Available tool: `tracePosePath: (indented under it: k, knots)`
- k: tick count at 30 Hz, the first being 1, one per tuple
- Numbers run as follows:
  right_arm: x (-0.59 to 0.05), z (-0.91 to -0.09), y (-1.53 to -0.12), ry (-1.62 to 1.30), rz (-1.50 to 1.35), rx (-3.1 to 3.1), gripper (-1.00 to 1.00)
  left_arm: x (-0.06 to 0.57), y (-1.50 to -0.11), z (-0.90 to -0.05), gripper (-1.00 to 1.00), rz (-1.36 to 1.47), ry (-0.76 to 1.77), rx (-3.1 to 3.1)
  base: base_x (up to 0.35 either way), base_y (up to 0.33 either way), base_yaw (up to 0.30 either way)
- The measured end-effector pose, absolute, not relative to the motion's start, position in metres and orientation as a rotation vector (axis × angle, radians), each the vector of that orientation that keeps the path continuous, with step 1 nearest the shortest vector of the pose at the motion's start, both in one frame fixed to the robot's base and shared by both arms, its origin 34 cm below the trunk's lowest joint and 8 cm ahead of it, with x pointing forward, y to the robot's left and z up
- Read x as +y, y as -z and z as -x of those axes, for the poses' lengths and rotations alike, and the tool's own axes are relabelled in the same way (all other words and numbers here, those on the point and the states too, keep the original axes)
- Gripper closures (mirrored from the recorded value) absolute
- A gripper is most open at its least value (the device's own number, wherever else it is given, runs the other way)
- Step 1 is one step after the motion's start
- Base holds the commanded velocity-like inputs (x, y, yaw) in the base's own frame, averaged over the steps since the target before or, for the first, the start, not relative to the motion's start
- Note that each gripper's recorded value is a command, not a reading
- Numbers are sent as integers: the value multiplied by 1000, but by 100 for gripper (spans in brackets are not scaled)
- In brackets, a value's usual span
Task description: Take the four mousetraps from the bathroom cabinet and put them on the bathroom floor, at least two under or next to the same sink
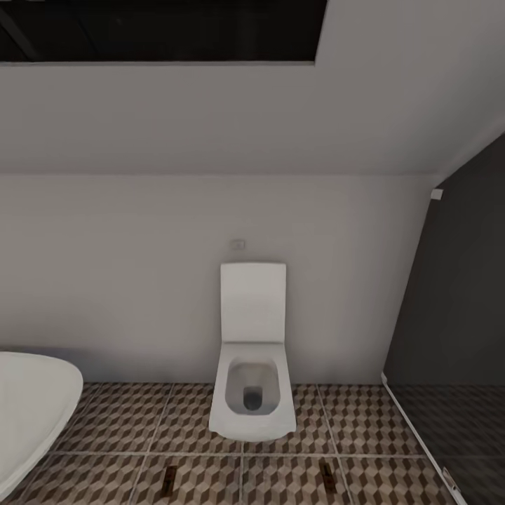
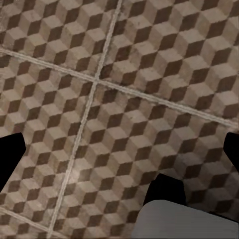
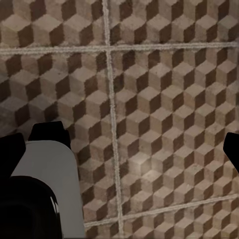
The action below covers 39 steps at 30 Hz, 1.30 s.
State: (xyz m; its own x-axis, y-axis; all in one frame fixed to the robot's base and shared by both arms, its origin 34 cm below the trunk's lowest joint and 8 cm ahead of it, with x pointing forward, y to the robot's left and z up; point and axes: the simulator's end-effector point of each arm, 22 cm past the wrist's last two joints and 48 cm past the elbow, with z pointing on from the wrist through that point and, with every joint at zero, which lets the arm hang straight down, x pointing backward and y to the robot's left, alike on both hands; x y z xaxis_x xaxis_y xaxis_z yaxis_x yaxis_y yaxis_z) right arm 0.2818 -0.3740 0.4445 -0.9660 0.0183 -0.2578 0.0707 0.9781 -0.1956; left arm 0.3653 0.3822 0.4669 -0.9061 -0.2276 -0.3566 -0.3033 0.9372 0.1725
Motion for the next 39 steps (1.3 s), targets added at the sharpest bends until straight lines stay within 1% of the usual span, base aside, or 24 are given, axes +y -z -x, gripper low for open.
tracePosePath:
  k: [9, 39]
  knots:
    - [-372, -275, -458, 287, -74, 2878, -100, 380, -477, -351, -100, 388, -322, 2778, 0, 0, 0]
    - [-371, -266, -505, 286, -76, 2893, -100, 380, -525, -347, -100, 392, -323, 2784, 0, 0, 0]
